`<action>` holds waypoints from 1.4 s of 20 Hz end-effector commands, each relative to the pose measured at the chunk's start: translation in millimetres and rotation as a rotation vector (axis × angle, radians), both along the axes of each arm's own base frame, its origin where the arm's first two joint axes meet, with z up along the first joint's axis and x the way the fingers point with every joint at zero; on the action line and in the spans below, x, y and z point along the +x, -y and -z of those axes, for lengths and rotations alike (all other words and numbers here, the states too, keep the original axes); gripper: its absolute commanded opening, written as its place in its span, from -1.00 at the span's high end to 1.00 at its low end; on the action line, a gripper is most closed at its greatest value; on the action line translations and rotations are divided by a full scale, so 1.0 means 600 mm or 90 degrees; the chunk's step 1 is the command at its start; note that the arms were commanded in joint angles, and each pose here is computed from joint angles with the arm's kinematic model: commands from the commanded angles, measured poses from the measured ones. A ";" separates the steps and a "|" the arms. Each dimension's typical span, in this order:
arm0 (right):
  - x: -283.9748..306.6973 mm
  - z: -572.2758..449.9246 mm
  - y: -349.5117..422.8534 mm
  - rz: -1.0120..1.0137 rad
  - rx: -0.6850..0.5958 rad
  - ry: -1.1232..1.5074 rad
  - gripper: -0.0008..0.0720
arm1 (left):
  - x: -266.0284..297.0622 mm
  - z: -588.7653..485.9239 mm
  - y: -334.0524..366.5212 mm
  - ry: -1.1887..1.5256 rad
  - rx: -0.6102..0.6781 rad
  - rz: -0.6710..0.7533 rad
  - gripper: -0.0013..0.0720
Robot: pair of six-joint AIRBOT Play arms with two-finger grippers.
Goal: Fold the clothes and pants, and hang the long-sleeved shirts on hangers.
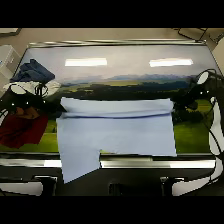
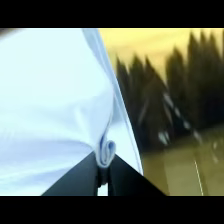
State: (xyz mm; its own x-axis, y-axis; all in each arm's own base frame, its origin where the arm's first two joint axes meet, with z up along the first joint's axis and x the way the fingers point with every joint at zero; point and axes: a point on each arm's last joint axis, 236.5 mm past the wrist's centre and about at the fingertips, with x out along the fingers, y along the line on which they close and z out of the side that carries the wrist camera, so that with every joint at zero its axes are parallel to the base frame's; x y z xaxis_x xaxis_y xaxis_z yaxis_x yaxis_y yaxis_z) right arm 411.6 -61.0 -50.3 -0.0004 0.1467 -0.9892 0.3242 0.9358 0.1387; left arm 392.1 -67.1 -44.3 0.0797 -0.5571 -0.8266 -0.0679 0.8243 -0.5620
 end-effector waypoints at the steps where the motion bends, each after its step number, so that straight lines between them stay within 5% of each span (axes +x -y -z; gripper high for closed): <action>1: -0.079 0.032 -0.016 -0.015 0.028 -0.111 0.84 | -0.088 0.039 -0.016 -0.113 0.021 0.040 0.90; 10: -0.098 0.057 -0.033 -0.010 0.053 -0.129 0.83 | -0.055 0.051 -0.017 -0.071 0.041 0.009 0.89; 11: -0.099 0.055 -0.033 -0.002 0.053 -0.131 0.63 | -0.054 0.051 -0.017 -0.071 0.041 0.009 0.75; 12: -0.097 0.046 -0.040 0.001 0.064 -0.126 0.03 | -0.056 0.048 -0.017 -0.073 0.040 0.013 0.28; 13: -0.098 0.030 -0.051 -0.009 0.082 -0.118 -0.35 | -0.062 0.039 -0.021 -0.082 0.039 0.026 -0.24; 14: -0.102 0.009 -0.048 -0.037 0.077 -0.106 -0.54 | -0.068 0.025 -0.032 -0.092 0.045 0.039 -0.47; 17: -0.145 -0.044 0.033 -0.009 0.005 -0.121 -0.61 | -0.099 -0.020 -0.104 -0.125 0.096 0.044 -0.47; 20: -0.208 -0.061 0.071 0.079 0.034 -0.140 -0.58 | -0.175 -0.022 -0.138 -0.176 0.118 0.022 -0.47; 28: -0.350 0.008 0.022 0.081 0.068 -0.199 -0.56 | -0.421 0.100 -0.034 -0.224 0.052 0.022 -0.43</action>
